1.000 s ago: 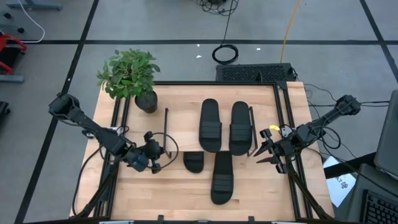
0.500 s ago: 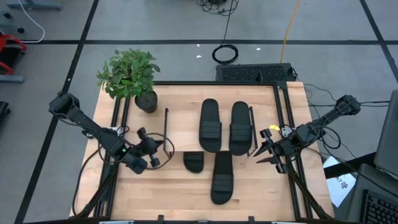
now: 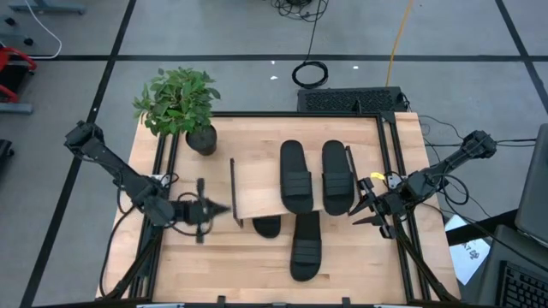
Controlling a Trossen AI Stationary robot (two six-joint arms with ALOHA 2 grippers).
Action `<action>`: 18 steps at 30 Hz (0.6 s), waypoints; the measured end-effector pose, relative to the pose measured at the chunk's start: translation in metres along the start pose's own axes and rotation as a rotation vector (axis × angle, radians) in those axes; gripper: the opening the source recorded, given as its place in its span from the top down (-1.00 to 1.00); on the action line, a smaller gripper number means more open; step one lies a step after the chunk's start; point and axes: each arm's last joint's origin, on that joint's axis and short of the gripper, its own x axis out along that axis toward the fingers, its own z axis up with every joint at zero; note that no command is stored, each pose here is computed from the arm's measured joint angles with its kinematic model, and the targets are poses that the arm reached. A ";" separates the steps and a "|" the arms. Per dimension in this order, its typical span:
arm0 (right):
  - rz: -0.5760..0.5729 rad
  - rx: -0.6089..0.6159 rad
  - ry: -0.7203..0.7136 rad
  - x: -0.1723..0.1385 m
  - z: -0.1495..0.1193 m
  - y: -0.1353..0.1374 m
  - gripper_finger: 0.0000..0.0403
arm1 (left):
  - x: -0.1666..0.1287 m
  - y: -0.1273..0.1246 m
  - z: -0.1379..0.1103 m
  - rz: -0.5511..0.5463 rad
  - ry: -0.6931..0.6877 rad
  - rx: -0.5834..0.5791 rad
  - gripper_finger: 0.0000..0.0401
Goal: Pick and place slides into the shelf
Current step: Adjust the shelf on the table
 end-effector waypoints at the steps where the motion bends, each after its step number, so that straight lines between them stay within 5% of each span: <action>1: 0.004 0.001 0.014 0.000 -0.001 0.000 0.48 | 0.000 0.002 0.006 -0.085 -0.072 0.042 1.00; 5: 0.011 -0.010 0.048 0.003 -0.005 0.001 0.48 | -0.001 0.017 0.022 -0.111 -0.257 0.150 1.00; 9: -0.049 -0.045 0.066 0.004 -0.006 0.000 0.48 | 0.001 0.032 0.018 -0.078 -0.227 0.150 1.00; 14: -0.495 -0.124 0.171 -0.002 -0.006 -0.012 0.48 | 0.005 0.038 0.003 -0.093 -0.089 -0.007 1.00; 18: -0.593 -0.217 0.210 -0.007 0.019 -0.019 0.48 | 0.005 0.030 0.000 -0.111 -0.052 -0.034 1.00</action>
